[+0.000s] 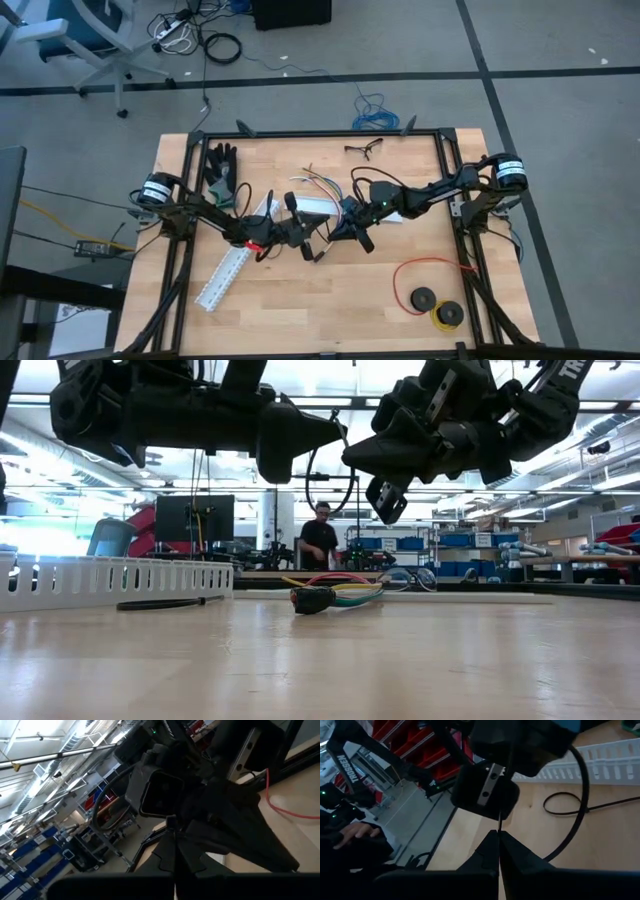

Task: Ziptie cables
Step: Wrap the cables together using a zip tie

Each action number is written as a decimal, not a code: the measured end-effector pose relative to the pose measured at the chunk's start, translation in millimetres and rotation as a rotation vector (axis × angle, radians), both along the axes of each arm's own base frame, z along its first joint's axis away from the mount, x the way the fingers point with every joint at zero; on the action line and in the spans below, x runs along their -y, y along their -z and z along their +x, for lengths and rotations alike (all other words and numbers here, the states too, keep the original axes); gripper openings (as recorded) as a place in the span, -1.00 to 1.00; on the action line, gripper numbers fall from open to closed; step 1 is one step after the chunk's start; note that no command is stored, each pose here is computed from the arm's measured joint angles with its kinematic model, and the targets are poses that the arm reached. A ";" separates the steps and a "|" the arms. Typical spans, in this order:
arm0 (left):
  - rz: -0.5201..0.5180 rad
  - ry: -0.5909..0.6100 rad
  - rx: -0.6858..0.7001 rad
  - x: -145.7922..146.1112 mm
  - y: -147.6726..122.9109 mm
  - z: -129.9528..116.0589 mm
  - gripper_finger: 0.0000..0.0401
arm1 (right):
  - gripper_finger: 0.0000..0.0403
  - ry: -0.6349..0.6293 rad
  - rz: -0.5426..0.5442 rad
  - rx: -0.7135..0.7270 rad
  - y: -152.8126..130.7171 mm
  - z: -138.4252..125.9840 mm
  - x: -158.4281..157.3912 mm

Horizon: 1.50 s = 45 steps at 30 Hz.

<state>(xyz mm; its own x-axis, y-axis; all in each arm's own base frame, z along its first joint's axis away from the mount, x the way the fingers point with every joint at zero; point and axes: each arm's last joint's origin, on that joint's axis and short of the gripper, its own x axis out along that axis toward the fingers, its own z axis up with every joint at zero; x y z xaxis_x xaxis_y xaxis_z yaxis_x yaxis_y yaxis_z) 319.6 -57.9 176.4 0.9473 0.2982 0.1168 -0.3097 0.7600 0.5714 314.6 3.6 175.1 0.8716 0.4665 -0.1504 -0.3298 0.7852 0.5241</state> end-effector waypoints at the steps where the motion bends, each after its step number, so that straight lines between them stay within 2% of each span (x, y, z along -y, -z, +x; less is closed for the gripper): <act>1: 0.000 0.000 0.001 0.0 -0.1 0.0 -1.00 | -1.00 0.001 0.001 -0.001 0.0 0.0 0.1; 7: 0.002 0.002 -0.004 0.1 0.2 0.2 -1.00 | -1.00 0.012 0.005 -0.003 0.0 0.1 2.5; 16: 0.053 -0.019 -0.141 3.0 -1.5 16.6 -1.00 | -1.00 0.022 0.029 -0.005 -1.0 0.1 6.8; 20: 0.065 -0.059 -0.112 1.7 -6.5 17.8 -1.00 | -1.00 -0.004 0.050 -0.020 -0.6 -0.4 5.6; 28: 0.012 -0.099 -0.061 -2.6 -8.8 16.3 -1.00 | -1.00 -0.068 0.053 -0.031 0.3 -1.1 -6.4; 38: -0.010 0.018 -0.082 -2.7 -5.5 18.3 -1.00 | -1.00 -0.067 0.030 -0.019 0.3 -1.1 -7.4; 45: -0.027 0.047 -0.092 -2.2 -4.0 18.6 -1.00 | -1.00 -0.056 0.036 -0.022 0.3 -0.9 -4.6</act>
<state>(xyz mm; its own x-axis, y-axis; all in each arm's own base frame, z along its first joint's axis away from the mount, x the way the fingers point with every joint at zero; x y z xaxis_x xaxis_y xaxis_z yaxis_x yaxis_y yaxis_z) 338.3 -55.7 180.4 0.9667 0.2552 0.0214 -0.2207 0.7877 0.5752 313.7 8.3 174.8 0.8408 0.5198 -0.1513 -0.3609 0.7464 0.5591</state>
